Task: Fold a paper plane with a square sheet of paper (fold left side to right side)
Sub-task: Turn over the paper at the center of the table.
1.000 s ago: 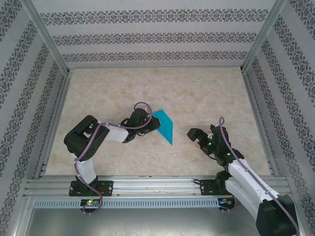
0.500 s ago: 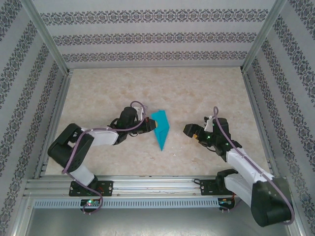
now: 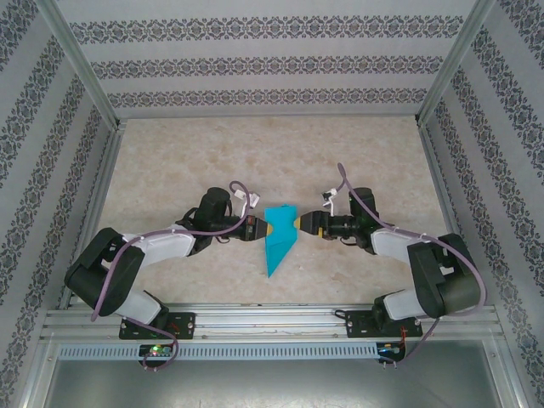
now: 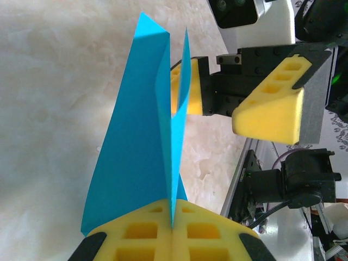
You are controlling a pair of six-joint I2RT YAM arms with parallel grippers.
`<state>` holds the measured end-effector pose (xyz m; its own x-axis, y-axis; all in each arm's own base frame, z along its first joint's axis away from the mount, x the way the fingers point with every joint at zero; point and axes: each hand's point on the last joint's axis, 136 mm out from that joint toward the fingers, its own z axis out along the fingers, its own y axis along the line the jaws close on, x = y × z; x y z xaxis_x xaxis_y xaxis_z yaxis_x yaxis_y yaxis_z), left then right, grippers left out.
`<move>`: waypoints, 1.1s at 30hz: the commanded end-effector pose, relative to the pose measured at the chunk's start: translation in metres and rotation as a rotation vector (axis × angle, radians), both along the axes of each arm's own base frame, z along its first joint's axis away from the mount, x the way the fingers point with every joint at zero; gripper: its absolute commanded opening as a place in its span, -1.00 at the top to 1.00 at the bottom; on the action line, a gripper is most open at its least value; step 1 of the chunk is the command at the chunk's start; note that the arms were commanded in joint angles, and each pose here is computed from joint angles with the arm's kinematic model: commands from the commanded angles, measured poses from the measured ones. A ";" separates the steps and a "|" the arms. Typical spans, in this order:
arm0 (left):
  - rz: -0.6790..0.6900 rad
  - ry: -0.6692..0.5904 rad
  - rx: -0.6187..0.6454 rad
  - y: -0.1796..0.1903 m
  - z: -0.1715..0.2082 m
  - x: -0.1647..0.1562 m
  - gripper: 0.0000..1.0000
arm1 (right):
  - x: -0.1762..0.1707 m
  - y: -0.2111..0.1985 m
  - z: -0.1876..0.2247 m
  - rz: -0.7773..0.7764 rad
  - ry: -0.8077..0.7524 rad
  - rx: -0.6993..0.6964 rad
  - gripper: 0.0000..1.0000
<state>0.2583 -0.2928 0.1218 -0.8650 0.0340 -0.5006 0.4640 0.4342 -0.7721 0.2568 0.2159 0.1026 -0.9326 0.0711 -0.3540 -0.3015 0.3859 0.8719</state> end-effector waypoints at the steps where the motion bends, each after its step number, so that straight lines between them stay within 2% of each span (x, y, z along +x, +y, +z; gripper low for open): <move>1: -0.040 -0.018 -0.005 0.000 0.003 -0.005 1.00 | 0.005 0.017 0.023 0.097 -0.128 0.061 -0.67; 7: -0.029 -0.009 0.019 0.002 0.000 -0.004 1.00 | 0.004 0.029 0.026 0.143 -0.114 0.089 -0.43; 12: -0.015 -0.002 0.044 0.005 -0.004 -0.003 1.00 | 0.008 0.031 0.033 0.152 -0.121 0.096 -0.06; 20: -0.004 0.009 0.068 0.008 -0.011 -0.004 1.00 | 0.016 0.031 0.032 0.137 -0.113 0.082 0.35; 23: -0.004 0.010 0.067 0.007 -0.012 -0.003 1.00 | 0.018 0.031 0.026 0.124 -0.101 0.064 0.59; 25: -0.001 0.011 0.073 0.008 -0.013 -0.003 0.85 | 0.021 0.029 0.022 0.111 -0.092 0.052 0.79; 26: 0.001 0.008 0.081 0.009 -0.014 -0.003 0.74 | 0.024 0.028 0.019 0.099 -0.084 0.043 0.90; 27: 0.008 0.006 0.095 0.011 -0.016 -0.002 0.53 | 0.026 0.027 0.017 0.088 -0.077 0.036 0.99; 30: 0.048 -0.008 0.167 0.020 -0.023 0.001 0.09 | 0.033 0.023 0.010 0.055 -0.045 0.020 1.00; 33: 0.116 -0.045 0.272 0.039 -0.028 0.006 -0.10 | 0.037 0.019 0.006 0.030 0.001 0.004 1.00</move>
